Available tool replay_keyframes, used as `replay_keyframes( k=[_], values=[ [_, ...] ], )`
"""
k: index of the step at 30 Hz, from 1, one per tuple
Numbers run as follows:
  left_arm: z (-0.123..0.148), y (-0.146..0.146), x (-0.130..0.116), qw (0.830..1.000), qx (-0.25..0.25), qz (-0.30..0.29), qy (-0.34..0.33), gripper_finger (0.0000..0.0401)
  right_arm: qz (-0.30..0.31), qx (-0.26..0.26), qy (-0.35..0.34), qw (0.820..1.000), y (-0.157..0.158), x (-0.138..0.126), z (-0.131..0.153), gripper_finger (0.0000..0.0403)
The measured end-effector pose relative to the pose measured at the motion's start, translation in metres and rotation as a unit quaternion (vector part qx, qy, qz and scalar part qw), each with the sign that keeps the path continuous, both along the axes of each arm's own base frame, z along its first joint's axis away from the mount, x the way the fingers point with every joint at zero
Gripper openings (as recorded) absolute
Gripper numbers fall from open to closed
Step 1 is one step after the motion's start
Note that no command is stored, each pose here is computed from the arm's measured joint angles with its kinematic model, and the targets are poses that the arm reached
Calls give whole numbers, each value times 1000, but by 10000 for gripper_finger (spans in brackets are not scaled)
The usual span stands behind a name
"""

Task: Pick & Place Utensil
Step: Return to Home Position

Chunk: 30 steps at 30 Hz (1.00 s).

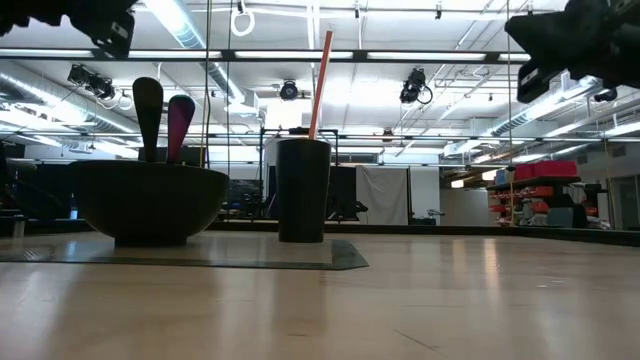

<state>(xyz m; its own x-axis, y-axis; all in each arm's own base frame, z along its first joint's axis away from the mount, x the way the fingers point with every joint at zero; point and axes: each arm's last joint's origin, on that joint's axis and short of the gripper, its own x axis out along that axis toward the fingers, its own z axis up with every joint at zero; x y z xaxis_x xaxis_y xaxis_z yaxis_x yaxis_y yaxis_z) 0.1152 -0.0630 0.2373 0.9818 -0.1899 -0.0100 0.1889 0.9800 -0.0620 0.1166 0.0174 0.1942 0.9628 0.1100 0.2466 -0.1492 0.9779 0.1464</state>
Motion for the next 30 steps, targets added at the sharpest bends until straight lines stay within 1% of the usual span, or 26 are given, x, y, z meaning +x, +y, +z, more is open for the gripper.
replay_keyframes(
  k=[2,5,6,10,13,17,21,23,26,30],
  values=[
    [-4,3,-6,1000,-7,-18,-11,181,-8,1,1,1000,-2,-3,0,25],
    [-8,6,-12,997,-11,-69,-28,181,-15,3,-1,1000,-5,-6,0,25],
    [-11,7,-13,996,-12,-77,-32,181,-16,5,-3,1000,-5,-7,1,25],
    [-19,19,-13,998,-29,-51,-36,181,-11,10,0,1000,-5,-7,0,24],
    [-22,27,-10,997,-43,-38,-48,181,-8,8,18,1000,-4,-6,-3,25],
    [-23,38,-8,997,-41,-19,-55,181,-8,7,37,999,-4,-5,-7,24],
    [-23,46,-8,997,-39,16,-58,181,-11,2,30,999,-4,-6,-6,24],
    [-22,48,-9,997,-38,17,-63,181,-23,-4,20,1000,-5,-8,-4,24],
    [-20,50,-14,997,-28,4,-77,181,-51,-6,8,999,-7,-11,-2,23],
    [-22,51,-19,995,-15,19,-92,181,-51,-7,16,999,-7,-13,-4,23]
  ],
)
